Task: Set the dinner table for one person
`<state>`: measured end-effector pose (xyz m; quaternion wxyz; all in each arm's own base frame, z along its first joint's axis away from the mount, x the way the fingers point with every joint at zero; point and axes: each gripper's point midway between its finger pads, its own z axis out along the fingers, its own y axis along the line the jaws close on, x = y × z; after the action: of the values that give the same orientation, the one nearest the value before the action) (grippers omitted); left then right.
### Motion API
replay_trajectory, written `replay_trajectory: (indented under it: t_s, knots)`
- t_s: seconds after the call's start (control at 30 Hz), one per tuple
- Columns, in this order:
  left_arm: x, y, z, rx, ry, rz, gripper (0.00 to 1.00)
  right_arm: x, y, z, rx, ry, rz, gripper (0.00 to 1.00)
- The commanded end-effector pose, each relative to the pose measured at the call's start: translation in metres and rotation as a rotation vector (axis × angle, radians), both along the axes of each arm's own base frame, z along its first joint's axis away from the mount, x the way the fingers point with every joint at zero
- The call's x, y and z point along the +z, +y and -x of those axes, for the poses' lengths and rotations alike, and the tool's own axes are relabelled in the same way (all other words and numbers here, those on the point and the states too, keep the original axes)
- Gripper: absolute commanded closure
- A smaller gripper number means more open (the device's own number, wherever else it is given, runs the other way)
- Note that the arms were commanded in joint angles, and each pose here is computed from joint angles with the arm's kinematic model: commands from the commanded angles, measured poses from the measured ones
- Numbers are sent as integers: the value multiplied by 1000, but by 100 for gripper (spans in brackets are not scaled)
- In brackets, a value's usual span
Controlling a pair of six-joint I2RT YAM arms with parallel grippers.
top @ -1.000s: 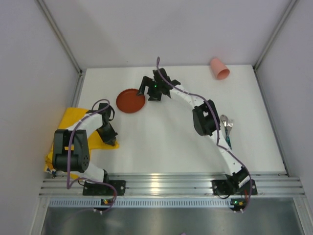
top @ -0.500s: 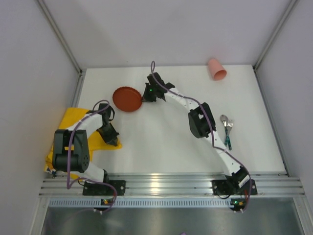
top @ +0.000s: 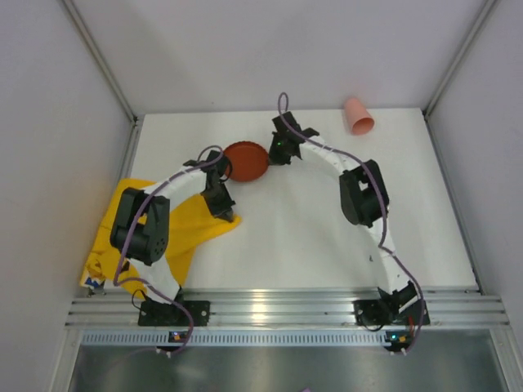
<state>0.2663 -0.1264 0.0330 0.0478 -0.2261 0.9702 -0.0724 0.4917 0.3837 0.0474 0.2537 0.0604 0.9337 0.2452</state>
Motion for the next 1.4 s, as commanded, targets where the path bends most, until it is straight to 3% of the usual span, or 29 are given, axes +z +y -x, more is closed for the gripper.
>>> replay_trajectory:
  t_s: [0.0, 0.07, 0.13, 0.17, 0.27, 0.33, 0.4, 0.5, 0.53, 0.6, 0.63, 0.67, 0.8, 0.83, 0.87, 0.9, 0.97, 1.03, 1.07, 1.13, 1.17, 1.27, 1.37]
  knots:
    - [22, -72, -55, -31, -78, 163, 100, 137, -116, -44, -189, -253, 30, 100]
    - [12, -104, -73, -35, -54, 210, 100, 175, -157, -35, -232, -316, 56, 100]
    - [32, -136, -106, -36, -100, 289, 100, 198, -206, -30, -308, -342, 99, 100]
    - [17, -147, -113, -35, -71, 289, 100, 223, -231, -18, -368, -381, 122, 100]
    - [40, -185, -164, -3, -137, 398, 100, 263, -310, 11, -526, -433, 207, 100]
    - [55, -211, -186, 22, -169, 517, 100, 273, -333, 31, -553, -436, 249, 100]
    - [86, -234, -221, 13, -282, 628, 100, 284, -356, 57, -583, -446, 287, 100]
    - [121, -254, -248, -10, -385, 718, 100, 286, -373, 89, -617, -441, 319, 100]
    - [127, -264, -252, -38, -393, 791, 93, 282, -377, 102, -622, -437, 323, 100]
    - [124, -270, -254, -54, -376, 847, 9, 275, -379, 111, -622, -425, 327, 100]
    - [116, -272, -250, -57, -340, 857, 1, 268, -378, 117, -615, -410, 328, 100]
    - [111, -271, -244, -69, -313, 850, 1, 264, -375, 119, -602, -398, 320, 100]
    - [107, -241, -222, -180, -367, 659, 2, 249, -365, 127, -563, -360, 275, 100]
    - [130, -230, -217, -199, -412, 627, 1, 247, -360, 127, -544, -359, 257, 100]
    - [115, -208, -205, -181, -349, 543, 1, 238, -345, 128, -486, -339, 209, 100]
    - [112, -188, -204, -201, -370, 453, 1, 239, -335, 124, -453, -356, 170, 100]
    - [102, -140, -179, -171, -293, 311, 2, 228, -300, 123, -340, -333, 110, 100]
    - [110, -91, -167, -140, -321, 165, 2, 217, -272, 118, -263, -312, 98, 100]
    - [83, -68, -144, -125, -246, 104, 1, 212, -243, 123, -189, -302, 90, 100]
    - [89, -24, -133, -51, -282, 26, 1, 198, -206, 122, -95, -268, 72, 100]
    - [67, -7, -111, -28, -220, -1, 1, 193, -176, 132, -18, -253, 51, 100]
    - [64, 44, -90, 87, -205, -77, 1, 164, -121, 140, 90, -180, 18, 100]
    - [75, 86, -72, 157, -181, -200, 1, 134, -84, 135, 135, -120, 11, 100]
